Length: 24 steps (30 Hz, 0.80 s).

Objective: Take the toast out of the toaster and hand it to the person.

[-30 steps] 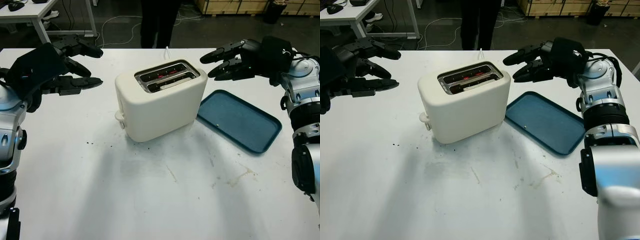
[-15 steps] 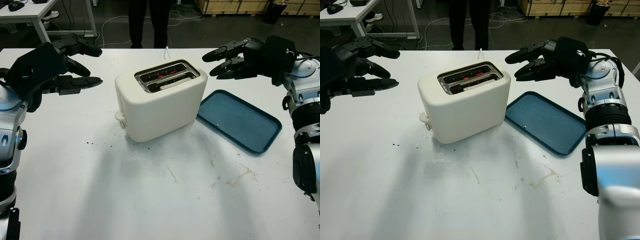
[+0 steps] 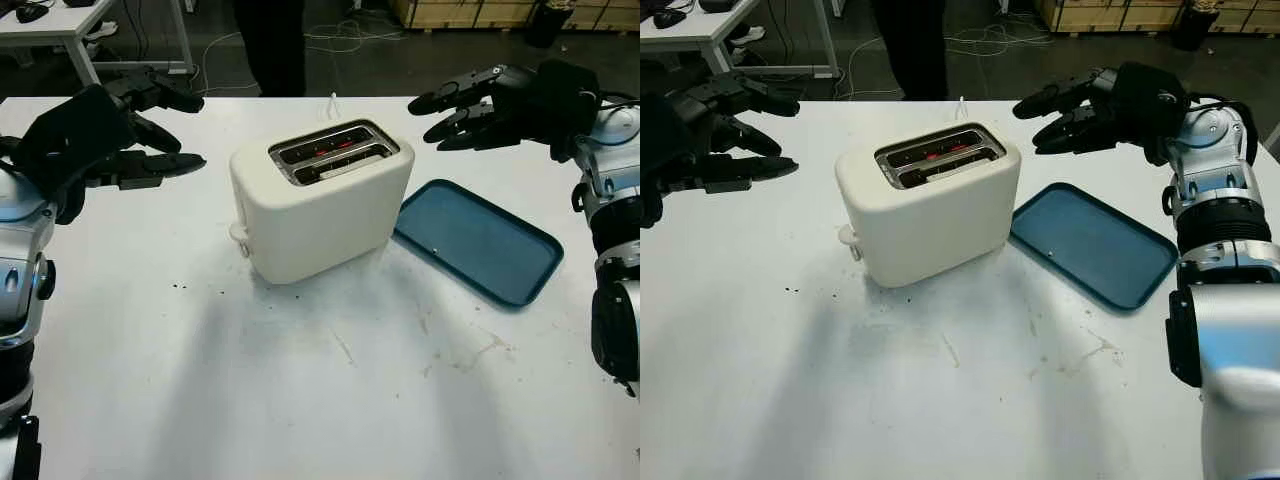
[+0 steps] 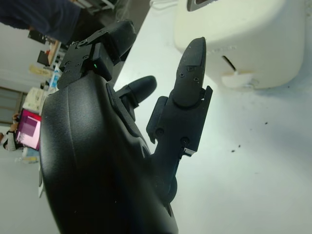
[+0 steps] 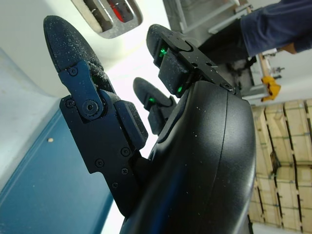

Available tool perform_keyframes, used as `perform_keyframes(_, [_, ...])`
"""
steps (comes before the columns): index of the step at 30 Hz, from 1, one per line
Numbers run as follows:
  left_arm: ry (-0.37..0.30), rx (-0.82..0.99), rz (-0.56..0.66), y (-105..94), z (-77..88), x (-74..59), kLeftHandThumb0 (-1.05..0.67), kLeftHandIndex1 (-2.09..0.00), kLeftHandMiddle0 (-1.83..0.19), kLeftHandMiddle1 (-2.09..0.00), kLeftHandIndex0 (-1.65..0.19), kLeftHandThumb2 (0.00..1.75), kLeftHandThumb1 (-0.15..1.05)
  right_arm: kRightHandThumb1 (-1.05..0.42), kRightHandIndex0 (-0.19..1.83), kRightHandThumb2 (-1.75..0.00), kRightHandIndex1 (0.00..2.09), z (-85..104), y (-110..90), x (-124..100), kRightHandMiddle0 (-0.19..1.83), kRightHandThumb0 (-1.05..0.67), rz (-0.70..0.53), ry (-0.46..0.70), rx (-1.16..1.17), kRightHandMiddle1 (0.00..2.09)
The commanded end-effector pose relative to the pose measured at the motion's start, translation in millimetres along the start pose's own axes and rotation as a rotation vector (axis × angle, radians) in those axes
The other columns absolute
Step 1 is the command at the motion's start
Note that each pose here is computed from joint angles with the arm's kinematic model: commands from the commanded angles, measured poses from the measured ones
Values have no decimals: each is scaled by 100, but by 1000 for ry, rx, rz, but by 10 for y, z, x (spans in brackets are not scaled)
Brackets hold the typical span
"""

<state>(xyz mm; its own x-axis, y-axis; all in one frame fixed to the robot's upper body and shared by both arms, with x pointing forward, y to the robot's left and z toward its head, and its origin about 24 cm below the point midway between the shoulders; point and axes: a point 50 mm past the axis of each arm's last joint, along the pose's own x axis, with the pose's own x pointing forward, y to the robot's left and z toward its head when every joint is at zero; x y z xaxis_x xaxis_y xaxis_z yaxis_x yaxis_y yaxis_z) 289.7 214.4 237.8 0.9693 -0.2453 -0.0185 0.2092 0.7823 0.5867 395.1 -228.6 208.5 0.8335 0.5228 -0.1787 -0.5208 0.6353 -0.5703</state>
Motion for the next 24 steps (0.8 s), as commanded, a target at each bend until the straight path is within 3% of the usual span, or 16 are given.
perform_keyframes(1, [-7, 24, 16, 32, 48, 9, -32, -100, -2, -142, -5, 21, 80, -79, 49, 0, 58, 77, -38, -3, 69, -85, -3, -27, -19, 0])
perform_keyframes(24, [-1, 40, 21, 26, 45, 16, -34, -95, -5, -137, -7, 24, 78, -77, 46, 0, 64, 15, 25, 0, 69, -83, 5, -21, -1, 0])
